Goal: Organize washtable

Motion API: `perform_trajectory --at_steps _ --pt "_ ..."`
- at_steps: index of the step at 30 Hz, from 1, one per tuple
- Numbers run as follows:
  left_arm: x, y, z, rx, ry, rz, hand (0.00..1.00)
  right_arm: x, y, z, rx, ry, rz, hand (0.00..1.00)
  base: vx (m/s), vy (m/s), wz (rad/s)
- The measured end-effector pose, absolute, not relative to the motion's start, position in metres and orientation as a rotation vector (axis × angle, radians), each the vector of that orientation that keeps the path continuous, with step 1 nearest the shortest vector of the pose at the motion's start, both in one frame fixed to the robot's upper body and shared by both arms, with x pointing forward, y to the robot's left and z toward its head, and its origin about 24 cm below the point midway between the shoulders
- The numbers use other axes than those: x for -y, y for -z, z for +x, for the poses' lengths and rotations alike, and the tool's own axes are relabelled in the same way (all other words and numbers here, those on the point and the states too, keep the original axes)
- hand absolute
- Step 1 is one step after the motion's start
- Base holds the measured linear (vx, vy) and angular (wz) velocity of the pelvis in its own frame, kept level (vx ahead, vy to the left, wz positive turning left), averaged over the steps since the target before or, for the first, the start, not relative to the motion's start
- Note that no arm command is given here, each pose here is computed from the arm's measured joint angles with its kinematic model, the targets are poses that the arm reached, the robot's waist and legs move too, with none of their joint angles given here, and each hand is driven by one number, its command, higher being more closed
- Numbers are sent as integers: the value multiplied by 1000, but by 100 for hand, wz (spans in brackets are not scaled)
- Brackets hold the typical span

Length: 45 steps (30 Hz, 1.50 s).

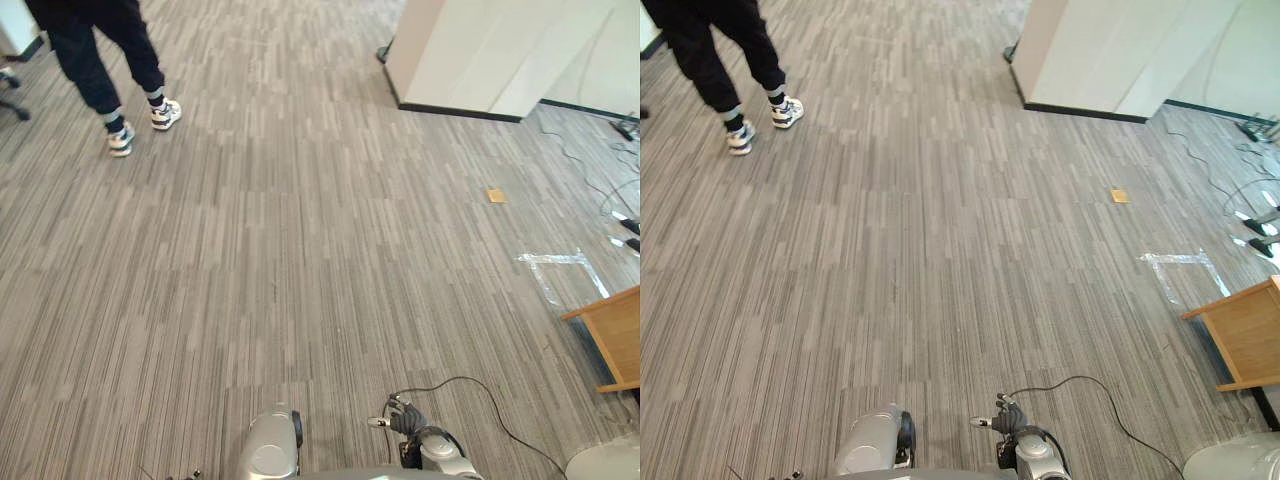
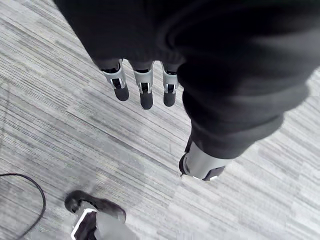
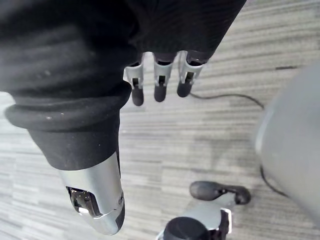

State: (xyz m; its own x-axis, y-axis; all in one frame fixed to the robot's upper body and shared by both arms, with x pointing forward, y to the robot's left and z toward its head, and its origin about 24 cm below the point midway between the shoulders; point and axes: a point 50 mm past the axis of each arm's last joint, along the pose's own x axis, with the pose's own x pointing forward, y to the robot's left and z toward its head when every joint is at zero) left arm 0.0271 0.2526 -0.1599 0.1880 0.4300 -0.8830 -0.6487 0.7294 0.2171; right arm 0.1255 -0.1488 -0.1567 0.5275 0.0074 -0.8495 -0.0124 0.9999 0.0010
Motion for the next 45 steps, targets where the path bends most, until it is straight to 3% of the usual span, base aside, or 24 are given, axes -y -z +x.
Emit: perform_trajectory --at_steps 4,10,11,14,29,32,33,45 --pt "-253 159 38 -1118 -749 -229 0 158 156 125 -1012 38 16 0 336 79 53" --pt "-249 161 18 -1172 -767 -214 0 159 158 120 -1034 14 6 0 466 -60 43" --pt "-234 165 23 -1171 -751 -256 0 172 157 119 -1028 28 -28 0 499 -140 22" --pt "-220 168 12 -1208 -745 -287 0 168 159 115 -1048 -6 -50 0 508 56 -61" --pt "-241 156 65 -1050 -640 -179 0 158 164 104 -1090 -11 -24 0 239 176 -15" --pt "-238 157 64 -1061 -624 -173 0 160 164 103 -1094 5 -17 0 -3 -4 -2" --pt "-229 164 43 -1140 -629 -190 0 166 167 88 -1128 90 19 0 0 0 0" --pt "-226 164 43 -1152 -576 -145 0 174 168 86 -1150 142 27 0 10 -6 -7"
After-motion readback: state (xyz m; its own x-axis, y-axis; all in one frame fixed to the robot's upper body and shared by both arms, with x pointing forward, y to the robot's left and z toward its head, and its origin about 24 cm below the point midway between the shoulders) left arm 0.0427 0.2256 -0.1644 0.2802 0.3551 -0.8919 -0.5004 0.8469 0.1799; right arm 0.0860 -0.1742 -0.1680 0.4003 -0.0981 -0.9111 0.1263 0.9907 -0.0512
